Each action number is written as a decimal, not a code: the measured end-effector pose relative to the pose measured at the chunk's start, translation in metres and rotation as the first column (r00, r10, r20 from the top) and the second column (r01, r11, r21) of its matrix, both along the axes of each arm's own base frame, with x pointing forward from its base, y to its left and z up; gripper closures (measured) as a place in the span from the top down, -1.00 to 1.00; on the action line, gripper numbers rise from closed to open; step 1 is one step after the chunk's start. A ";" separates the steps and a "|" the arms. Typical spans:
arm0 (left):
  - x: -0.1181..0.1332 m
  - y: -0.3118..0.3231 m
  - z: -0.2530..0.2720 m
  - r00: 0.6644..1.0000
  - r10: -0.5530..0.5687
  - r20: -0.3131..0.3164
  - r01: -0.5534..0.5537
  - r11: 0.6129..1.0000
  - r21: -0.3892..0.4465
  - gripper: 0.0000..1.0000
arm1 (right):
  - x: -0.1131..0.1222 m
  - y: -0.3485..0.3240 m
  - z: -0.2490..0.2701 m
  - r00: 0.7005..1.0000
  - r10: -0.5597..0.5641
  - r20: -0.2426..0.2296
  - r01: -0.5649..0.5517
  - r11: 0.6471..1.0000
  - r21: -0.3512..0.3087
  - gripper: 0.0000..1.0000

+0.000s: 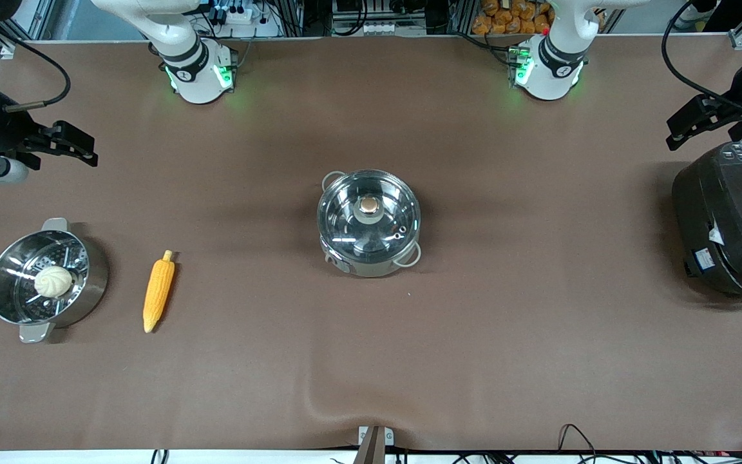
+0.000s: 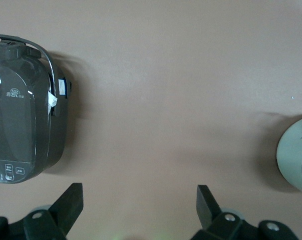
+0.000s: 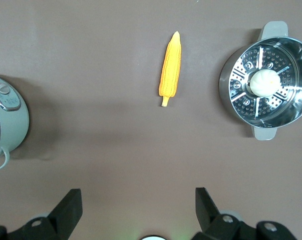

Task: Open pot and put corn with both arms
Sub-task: 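Move the left gripper toward the glass lid on the steel pot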

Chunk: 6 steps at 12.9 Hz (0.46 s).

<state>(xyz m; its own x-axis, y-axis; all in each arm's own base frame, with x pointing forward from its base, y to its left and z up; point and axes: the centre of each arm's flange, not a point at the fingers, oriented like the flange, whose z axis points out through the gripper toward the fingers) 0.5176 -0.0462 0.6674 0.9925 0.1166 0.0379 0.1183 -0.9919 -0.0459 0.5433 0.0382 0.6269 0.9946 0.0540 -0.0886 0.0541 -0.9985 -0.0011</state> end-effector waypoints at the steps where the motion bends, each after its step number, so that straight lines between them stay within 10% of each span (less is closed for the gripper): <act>1: 0.000 0.000 0.000 1.000 0.000 0.000 0.000 1.000 0.000 1.00 | 0.000 0.000 0.000 1.000 0.000 0.000 0.000 1.000 0.000 1.00; 6: 0.001 -0.001 -0.002 1.000 -0.001 -0.004 0.001 1.000 -0.005 1.00 | 0.001 -0.004 0.000 1.000 -0.007 0.005 0.007 1.000 0.000 1.00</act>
